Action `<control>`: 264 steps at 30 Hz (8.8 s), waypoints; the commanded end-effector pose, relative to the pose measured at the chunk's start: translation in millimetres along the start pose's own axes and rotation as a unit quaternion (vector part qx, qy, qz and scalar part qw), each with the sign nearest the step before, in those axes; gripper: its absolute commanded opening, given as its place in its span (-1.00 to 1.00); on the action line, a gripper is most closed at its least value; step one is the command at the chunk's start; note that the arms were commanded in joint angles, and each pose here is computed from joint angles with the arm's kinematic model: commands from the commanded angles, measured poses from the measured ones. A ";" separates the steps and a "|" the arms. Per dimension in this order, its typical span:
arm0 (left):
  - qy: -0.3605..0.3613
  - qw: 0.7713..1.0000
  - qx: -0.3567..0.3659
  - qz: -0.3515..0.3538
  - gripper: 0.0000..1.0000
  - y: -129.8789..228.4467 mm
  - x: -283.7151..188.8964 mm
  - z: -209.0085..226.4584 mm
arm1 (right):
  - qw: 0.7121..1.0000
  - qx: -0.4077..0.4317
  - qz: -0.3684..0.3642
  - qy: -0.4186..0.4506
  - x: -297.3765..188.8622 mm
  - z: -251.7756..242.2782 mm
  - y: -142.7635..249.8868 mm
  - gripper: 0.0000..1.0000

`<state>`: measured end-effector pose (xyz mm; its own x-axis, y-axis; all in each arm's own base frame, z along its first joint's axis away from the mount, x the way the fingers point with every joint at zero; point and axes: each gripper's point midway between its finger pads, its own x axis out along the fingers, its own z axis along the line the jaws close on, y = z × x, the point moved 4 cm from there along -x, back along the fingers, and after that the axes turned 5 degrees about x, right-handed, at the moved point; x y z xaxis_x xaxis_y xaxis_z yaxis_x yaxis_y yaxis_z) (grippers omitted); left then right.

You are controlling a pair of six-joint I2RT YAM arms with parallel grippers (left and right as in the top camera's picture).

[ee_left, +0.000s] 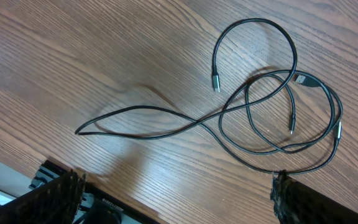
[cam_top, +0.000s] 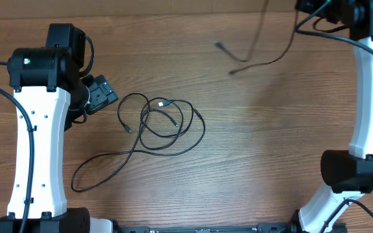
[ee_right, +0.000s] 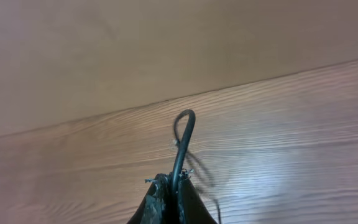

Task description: Untangle cables

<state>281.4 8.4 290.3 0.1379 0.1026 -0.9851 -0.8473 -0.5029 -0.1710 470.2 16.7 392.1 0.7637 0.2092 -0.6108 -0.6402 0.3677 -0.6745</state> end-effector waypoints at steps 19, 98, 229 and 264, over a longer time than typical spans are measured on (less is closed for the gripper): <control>-0.002 1.000 0.003 0.004 0.99 0.6 2.7 -0.3 | 0.967 0.055 -0.031 0.248 70.7 -154.8 -18.6 0.78; -0.002 1.000 0.003 0.005 0.99 0.6 2.7 -0.4 | 0.866 0.341 0.211 0.298 185.4 -188.9 213.8 0.61; -0.002 1.000 0.003 0.005 0.99 0.6 2.7 -0.4 | 0.944 0.219 0.199 0.146 259.6 -161.7 194.3 -0.12; -0.002 1.000 0.003 0.005 0.99 0.6 2.7 -0.4 | 0.985 0.129 0.092 0.064 266.8 -134.3 114.6 0.01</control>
<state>281.5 8.4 290.2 0.1379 0.1026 -0.9851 -0.8473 -0.5029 -0.1710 573.2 15.1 54.9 0.5454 0.1894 -0.8165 -0.7342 0.5779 -0.3564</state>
